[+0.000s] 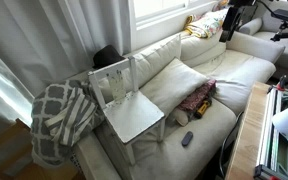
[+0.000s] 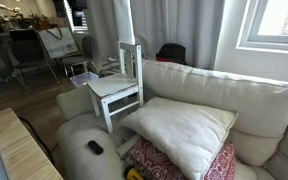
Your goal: Move the stool to the left, then put a pillow on it
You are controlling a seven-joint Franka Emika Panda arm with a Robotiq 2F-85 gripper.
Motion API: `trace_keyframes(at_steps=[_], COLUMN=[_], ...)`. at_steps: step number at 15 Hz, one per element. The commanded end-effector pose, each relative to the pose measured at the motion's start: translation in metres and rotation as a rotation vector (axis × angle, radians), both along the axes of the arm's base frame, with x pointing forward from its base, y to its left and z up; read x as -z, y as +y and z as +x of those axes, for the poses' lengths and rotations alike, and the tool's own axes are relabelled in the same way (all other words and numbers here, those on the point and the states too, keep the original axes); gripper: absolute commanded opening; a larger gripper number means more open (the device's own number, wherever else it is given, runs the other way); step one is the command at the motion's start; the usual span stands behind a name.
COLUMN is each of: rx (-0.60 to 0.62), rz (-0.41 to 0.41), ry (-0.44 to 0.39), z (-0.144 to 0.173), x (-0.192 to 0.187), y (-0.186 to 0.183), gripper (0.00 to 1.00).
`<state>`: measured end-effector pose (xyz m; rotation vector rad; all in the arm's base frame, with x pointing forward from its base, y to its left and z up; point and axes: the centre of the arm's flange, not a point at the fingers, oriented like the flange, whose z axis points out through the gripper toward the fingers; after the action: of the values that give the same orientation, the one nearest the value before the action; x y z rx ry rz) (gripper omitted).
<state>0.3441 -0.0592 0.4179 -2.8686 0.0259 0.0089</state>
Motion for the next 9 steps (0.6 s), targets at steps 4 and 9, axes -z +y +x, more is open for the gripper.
trace_keyframes(at_steps=[4,9], rx=[0.000,0.071], rz=[0.000,-0.016], ry=[0.000,-0.021], z=[0.000,0.042], x=[0.000,0.009], y=[0.000,0.048], gripper=[1.00,1.00])
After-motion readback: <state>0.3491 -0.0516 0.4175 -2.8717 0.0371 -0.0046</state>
